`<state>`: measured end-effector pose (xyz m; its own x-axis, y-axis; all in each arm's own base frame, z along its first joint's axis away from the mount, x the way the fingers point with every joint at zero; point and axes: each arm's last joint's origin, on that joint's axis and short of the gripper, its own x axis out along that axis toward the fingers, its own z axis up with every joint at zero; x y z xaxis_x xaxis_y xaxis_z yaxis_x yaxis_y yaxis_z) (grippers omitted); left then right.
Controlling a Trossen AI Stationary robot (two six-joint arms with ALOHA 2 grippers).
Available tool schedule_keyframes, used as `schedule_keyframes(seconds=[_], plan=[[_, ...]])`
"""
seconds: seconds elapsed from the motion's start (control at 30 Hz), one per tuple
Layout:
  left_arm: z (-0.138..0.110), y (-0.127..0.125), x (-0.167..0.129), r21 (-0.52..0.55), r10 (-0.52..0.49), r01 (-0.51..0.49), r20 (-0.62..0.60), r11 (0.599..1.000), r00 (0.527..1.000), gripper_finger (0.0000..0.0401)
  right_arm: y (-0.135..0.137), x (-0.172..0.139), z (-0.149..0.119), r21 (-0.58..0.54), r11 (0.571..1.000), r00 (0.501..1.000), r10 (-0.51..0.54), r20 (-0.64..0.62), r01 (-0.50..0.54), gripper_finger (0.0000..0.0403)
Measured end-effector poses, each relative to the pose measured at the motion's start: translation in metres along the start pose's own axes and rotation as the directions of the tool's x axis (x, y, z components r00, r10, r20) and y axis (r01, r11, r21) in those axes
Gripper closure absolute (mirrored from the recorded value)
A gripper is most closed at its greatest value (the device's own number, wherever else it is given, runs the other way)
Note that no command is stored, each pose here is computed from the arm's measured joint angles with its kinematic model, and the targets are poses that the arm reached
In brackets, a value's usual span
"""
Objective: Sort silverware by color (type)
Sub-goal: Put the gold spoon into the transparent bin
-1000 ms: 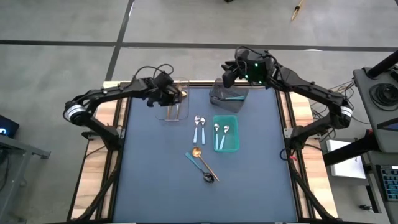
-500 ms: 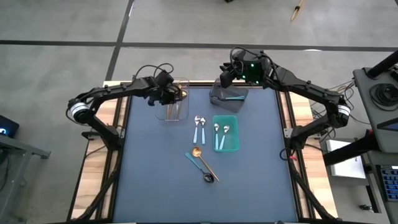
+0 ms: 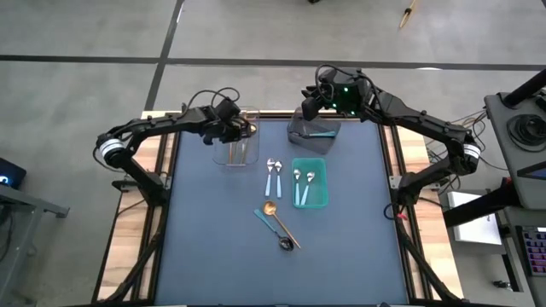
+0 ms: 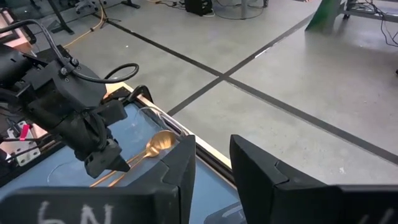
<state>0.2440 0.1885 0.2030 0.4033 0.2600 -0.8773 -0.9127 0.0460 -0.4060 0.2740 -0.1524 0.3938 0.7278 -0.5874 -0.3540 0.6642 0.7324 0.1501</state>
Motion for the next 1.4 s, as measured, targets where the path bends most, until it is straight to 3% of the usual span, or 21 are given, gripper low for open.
schedule_keyframes(seconds=[1.0, 1.4], plan=[[-0.005, 0.001, 0.015, 0.008, 0.059, -0.058, -0.01, 0.998, 0.998, 0.0389, 0.0, 0.0, 0.0, 0.0, 1.0, 1.0, -0.001, 0.0, 0.001, 0.0314], [-0.004, 0.001, 0.015, 0.006, 0.058, -0.058, -0.009, 0.998, 0.998, 0.0367, 0.0, 0.0, 0.0, 0.0, 1.0, 1.0, -0.001, 0.001, 0.001, 0.0321]])
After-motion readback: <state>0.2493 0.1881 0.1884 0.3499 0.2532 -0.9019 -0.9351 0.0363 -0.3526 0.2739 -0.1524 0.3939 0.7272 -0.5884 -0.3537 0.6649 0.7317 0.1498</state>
